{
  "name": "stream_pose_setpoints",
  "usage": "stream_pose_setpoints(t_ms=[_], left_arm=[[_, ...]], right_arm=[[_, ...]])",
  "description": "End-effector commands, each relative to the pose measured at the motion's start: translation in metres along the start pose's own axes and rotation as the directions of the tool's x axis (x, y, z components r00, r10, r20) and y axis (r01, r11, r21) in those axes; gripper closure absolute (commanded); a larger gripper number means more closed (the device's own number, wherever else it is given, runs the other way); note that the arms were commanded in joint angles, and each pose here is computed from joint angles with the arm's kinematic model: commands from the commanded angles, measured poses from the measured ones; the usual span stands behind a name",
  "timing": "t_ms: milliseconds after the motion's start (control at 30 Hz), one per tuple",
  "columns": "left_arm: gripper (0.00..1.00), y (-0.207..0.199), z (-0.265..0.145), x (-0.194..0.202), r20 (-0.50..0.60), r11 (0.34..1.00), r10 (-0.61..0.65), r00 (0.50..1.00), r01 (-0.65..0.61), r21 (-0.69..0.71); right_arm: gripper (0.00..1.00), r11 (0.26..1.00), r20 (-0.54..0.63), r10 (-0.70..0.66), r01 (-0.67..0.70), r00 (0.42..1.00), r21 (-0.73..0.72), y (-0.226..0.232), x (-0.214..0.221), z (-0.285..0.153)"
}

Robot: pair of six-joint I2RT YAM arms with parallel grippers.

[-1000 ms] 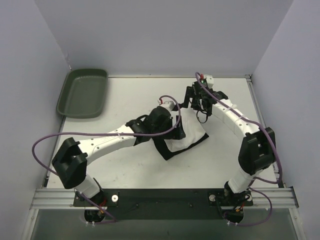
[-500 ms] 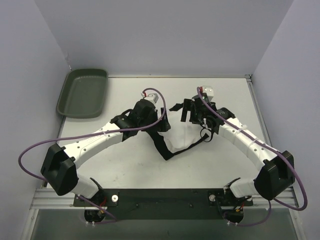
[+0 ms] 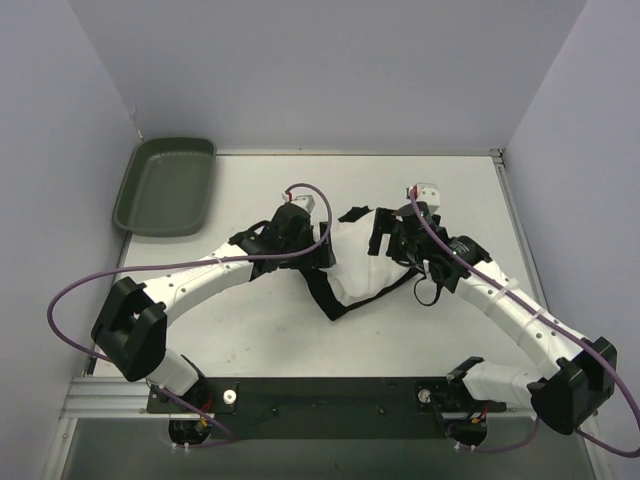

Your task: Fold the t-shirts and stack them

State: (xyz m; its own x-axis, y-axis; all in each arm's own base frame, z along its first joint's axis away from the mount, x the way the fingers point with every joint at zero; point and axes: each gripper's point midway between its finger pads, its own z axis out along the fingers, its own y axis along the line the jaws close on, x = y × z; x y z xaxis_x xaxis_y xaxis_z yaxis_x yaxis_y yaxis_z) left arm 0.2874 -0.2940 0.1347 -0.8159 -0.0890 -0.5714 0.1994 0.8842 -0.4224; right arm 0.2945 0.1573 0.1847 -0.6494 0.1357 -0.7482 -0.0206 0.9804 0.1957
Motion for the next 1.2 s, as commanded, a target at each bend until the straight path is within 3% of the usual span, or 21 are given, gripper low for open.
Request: stream_pose_setpoints(t_ms=[0,667,1100,1167], left_arm=[[0.06,-0.001,0.000,-0.015,0.058,1.000,-0.017,0.998,0.016,0.011],[0.10,0.009,0.033,-0.023,0.079,0.998,-0.045,0.996,0.047,-0.029],[0.51,0.004,0.043,-0.038,0.110,0.998,-0.056,0.992,0.057,-0.013],[0.61,0.008,0.045,-0.038,0.109,0.998,-0.056,0.992,0.059,-0.024]], right_arm=[[0.14,0.999,0.023,0.010,-0.010,1.000,0.036,-0.015,0.005,-0.012],[0.14,0.999,0.003,0.024,-0.024,1.000,0.034,-0.022,0.026,-0.012],[0.15,0.999,-0.008,0.021,-0.021,1.000,0.043,-0.027,0.035,-0.009],[0.15,0.999,-0.011,0.022,-0.021,1.000,0.043,-0.027,0.037,-0.008]])
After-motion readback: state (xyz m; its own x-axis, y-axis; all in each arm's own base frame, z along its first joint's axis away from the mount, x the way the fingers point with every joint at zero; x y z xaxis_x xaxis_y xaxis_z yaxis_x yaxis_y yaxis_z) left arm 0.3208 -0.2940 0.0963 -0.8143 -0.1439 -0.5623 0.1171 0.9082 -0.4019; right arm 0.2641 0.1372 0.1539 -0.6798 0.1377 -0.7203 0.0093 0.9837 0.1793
